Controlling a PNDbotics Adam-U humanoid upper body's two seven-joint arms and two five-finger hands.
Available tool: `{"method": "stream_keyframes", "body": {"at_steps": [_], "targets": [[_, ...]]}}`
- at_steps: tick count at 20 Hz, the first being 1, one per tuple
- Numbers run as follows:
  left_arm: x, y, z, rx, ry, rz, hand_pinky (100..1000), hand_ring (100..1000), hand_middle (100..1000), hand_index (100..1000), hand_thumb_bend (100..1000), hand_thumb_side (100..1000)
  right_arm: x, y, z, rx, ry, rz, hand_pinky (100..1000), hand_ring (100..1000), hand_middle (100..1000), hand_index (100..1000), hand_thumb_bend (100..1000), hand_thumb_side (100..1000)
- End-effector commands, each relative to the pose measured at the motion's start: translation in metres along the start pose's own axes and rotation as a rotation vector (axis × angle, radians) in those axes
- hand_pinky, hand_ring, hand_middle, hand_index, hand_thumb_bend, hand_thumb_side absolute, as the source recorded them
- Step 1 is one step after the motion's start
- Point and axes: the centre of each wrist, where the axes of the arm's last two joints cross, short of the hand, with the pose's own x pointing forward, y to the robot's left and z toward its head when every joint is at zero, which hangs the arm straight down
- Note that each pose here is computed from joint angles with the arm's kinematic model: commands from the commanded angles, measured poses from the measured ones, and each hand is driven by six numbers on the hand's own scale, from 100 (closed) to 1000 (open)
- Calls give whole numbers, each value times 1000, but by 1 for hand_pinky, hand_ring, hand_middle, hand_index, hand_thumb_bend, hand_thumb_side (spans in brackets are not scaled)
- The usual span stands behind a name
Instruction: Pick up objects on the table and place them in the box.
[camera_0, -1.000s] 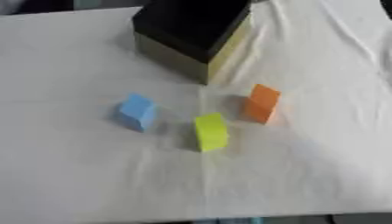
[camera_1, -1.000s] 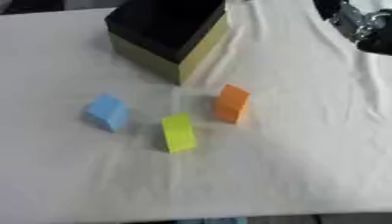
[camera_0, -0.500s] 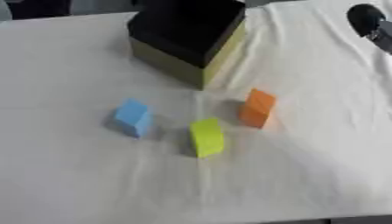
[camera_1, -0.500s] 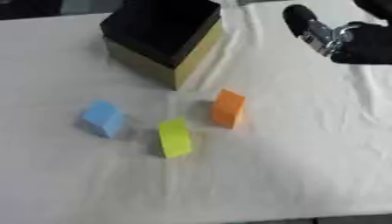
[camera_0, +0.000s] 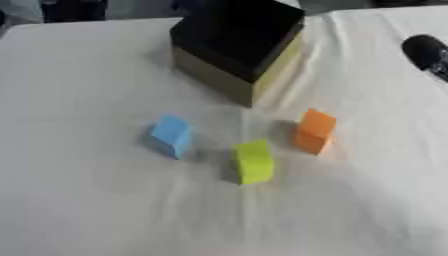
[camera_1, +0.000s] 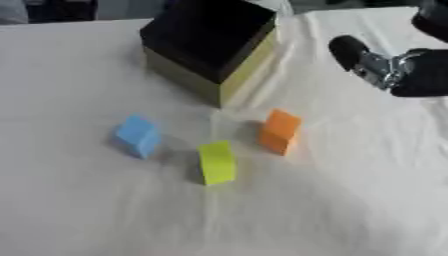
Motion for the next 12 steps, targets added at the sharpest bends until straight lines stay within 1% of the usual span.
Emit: {"method": "stream_keyframes", "body": {"at_steps": [1,2,5,6,9,11,12], "targets": [[6,8,-9,-7,-46,-18,722,761,784,910,529,948,5,-6,-2,23,-4,43,799,839,834,856,300,1000],[6,7,-9,-10,-48,-16,722,761,784,910,528,949,6,-4,-4,32,-5,43,799,839,835,858,312,1000],[8,6,-10,-17,-55,-9,722,761,784,910,525,951,10,1,-8,55,0,38,808,847,841,865,395,1000],[8,6,-11,-19,-58,-7,722,761,784,910,524,951,12,4,-10,68,7,32,811,851,841,866,401,1000],[9,5,-12,-28,-66,2,722,761,784,910,518,953,18,14,-14,134,25,-7,834,873,853,876,433,874],[10,4,-12,-36,-68,6,721,761,784,911,513,955,21,20,-17,190,35,-46,843,884,857,878,431,790],[10,4,-12,-40,-68,7,721,761,784,911,510,957,23,21,-18,212,40,-56,845,886,859,878,430,773]]}}
